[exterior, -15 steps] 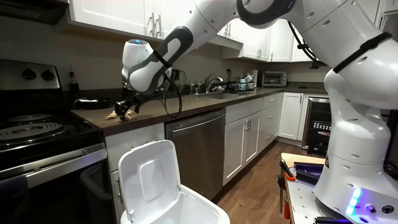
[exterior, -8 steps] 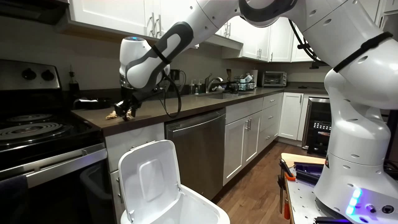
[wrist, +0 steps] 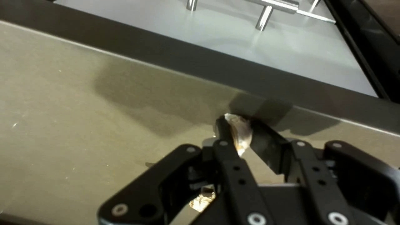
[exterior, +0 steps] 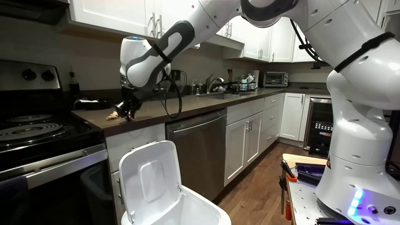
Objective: Pick one piece of paper on the counter and throw it in the bin
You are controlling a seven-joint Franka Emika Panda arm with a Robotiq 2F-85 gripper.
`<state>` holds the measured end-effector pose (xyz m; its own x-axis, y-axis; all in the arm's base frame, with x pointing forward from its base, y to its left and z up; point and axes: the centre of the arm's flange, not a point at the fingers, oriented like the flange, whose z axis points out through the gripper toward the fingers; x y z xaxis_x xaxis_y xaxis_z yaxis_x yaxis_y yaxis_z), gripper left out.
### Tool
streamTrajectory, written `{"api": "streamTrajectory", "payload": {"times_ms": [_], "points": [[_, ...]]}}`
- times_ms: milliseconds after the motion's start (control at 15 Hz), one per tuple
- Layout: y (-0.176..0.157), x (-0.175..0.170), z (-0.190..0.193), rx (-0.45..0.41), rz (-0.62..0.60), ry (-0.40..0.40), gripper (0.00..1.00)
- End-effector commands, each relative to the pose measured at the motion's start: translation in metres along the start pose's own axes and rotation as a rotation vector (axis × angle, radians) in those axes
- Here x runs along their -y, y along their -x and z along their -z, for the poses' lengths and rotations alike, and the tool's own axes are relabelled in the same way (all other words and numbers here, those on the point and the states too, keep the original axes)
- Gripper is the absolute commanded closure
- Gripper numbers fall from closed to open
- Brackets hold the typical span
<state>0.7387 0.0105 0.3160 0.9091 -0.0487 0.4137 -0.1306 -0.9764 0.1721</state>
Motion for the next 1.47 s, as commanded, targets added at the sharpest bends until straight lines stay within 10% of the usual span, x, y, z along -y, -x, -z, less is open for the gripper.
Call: {"api": "streamTrajectory", "payload": {"times_ms": [0,1000,1067,1133,1400], "points": [[0.0,0.004,0.019,0.055,-0.013,-0.017,0.94],[0.046,-0.002,0.186,0.44,-0.071,-0.114,0.94],[0.052,-0.004,0.19,0.465,-0.084,-0.127,0.9],[0.055,-0.008,0.193,0.485,-0.092,-0.139,0.51],[0.066,-0.012,0.201,0.518,-0.106,-0.148,0.33]]}}
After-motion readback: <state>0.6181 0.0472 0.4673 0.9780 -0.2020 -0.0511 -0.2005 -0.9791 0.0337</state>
